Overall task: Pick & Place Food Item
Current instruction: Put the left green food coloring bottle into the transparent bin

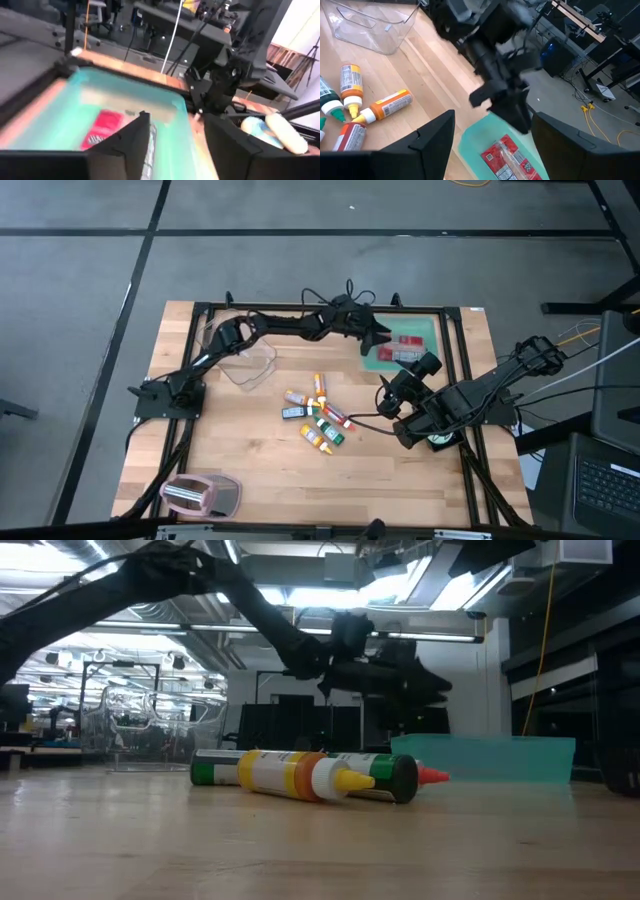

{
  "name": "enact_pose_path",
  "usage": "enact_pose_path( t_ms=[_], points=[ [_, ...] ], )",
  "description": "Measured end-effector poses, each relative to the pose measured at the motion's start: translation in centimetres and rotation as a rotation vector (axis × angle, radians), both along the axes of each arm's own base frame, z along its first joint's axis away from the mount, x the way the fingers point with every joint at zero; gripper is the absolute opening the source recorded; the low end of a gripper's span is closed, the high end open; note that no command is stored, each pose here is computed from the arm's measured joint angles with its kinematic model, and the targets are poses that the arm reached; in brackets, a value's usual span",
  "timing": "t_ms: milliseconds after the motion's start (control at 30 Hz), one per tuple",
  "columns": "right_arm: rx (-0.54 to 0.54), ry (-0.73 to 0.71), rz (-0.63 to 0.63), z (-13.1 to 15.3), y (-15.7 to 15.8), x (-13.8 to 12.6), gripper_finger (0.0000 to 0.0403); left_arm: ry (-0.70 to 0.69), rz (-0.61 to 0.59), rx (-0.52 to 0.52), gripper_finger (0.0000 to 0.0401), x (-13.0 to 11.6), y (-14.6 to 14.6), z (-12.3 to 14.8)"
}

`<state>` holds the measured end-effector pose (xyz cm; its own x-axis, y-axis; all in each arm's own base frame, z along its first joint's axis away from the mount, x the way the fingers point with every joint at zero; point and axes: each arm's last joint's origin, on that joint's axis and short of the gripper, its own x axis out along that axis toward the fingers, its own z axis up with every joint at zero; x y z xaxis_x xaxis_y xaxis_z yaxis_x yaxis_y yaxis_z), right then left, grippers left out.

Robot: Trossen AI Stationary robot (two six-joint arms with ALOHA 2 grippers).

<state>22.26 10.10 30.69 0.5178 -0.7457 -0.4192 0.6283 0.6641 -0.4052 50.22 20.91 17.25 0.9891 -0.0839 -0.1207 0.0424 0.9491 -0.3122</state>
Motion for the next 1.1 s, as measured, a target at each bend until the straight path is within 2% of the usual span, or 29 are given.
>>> enact_pose_path(
  t_ms=[133, 333, 533, 633, 767, 867, 933, 1000, 1100],
  points=[
    [0.005, 0.003, 0.001, 0.0, 0.0, 0.0, 0.0259, 0.054, -0.021, 0.04, 0.0205, -1.2, 0.4, 3.0],
    [-0.049, -0.047, -0.002, 0.2, 0.1, 0.3, 0.0259, 0.228, -0.093, 0.15, 0.0189, -4.8, -1.0, 9.1],
    [-0.119, -0.139, 0.029, 1.0, 0.8, 1.7, 0.0259, 0.344, -0.195, 0.289, 0.0166, -7.8, -7.9, 15.3],
    [-0.15, -0.153, 0.038, 1.3, 1.1, 2.1, 0.0259, 0.407, -0.189, 0.386, 0.0161, -9.7, -12.3, 18.1],
    [-0.158, -0.146, 0.043, 1.3, 1.1, 2.3, 0.0259, 0.509, -0.165, 0.486, 0.016, -12.1, -18.0, 20.2],
    [-0.158, -0.146, 0.042, 1.2, 1.1, 2.3, 0.0259, 0.548, -0.15, 0.533, 0.0163, -13.0, -22.1, 20.7],
    [-0.161, -0.142, 0.043, 0.9, 1.1, 2.2, 0.0259, 0.56, -0.144, 0.55, 0.0164, -13.1, -24.6, 20.1],
    [-0.159, -0.13, 0.048, 0.6, 1.1, 2.2, 0.0259, 0.558, -0.143, 0.548, 0.0164, -13.0, -27.0, 18.2],
    [-0.144, -0.111, 0.058, 0.3, 1.0, 2.2, 0.0259, 0.58, -0.135, 0.53, 0.0164, -13.2, -29.8, 13.7]
  ],
)
